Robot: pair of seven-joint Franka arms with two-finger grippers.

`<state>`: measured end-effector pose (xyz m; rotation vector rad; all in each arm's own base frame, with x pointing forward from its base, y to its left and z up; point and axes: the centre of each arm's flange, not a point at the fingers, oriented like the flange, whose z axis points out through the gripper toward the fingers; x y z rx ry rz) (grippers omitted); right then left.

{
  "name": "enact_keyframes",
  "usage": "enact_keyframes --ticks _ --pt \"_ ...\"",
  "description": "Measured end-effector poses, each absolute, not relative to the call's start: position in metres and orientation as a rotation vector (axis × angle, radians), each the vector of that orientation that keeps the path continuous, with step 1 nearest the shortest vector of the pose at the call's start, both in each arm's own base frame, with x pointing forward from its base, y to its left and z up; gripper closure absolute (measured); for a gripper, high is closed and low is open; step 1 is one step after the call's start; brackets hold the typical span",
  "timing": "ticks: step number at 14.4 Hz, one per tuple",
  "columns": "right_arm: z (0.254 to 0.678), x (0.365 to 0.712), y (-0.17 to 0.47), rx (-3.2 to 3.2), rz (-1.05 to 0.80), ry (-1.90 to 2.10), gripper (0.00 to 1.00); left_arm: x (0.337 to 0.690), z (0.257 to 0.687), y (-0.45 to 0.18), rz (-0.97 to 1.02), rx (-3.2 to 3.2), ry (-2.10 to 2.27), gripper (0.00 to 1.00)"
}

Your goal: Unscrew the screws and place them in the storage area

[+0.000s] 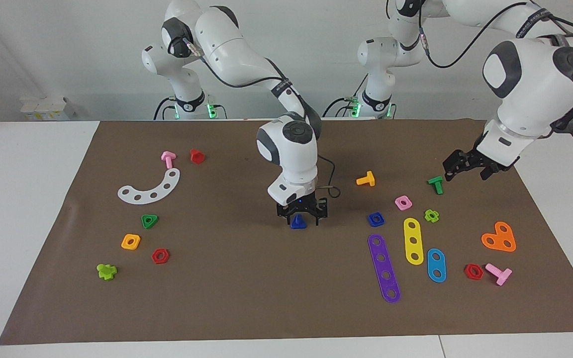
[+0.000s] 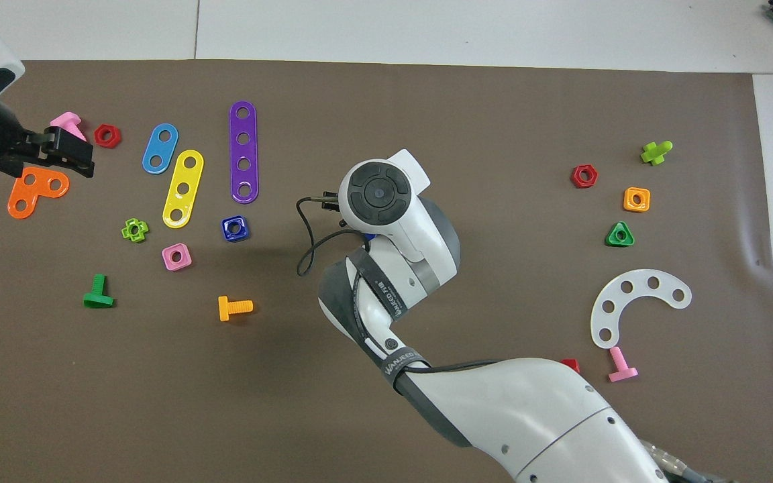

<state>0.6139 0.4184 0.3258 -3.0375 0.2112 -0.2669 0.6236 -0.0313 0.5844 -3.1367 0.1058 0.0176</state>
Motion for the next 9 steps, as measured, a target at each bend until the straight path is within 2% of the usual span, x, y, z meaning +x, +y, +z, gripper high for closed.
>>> enact_keyframes --ticks 2,3,5,6,7,8,9 --pt "0.321 0.609 0.420 -3.054 -0.240 0.203 0.26 0.607 0.607 -0.040 -0.003 -3.134 0.129 0.00" --pt "0.317 0.605 0.422 -3.065 -0.222 0.196 0.26 0.600 0.611 -0.044 -0.003 -3.133 0.139 0.00" --pt "0.310 0.599 0.425 -3.088 -0.184 0.180 0.30 0.587 0.608 -0.048 0.022 -3.130 0.153 0.00" --pt "0.309 0.596 0.426 -3.099 -0.167 0.172 0.35 0.583 0.604 -0.050 0.040 -3.128 0.157 0.00" --pt "0.308 0.595 0.426 -3.104 -0.159 0.165 0.35 0.579 0.601 -0.050 0.054 -3.127 0.160 0.00" --pt "0.308 0.595 0.426 -3.105 -0.158 0.164 0.41 0.577 0.598 -0.051 0.063 -3.126 0.161 0.00" --pt "0.309 0.595 0.426 -3.105 -0.160 0.163 0.41 0.576 0.597 -0.051 0.069 -3.126 0.161 0.00"
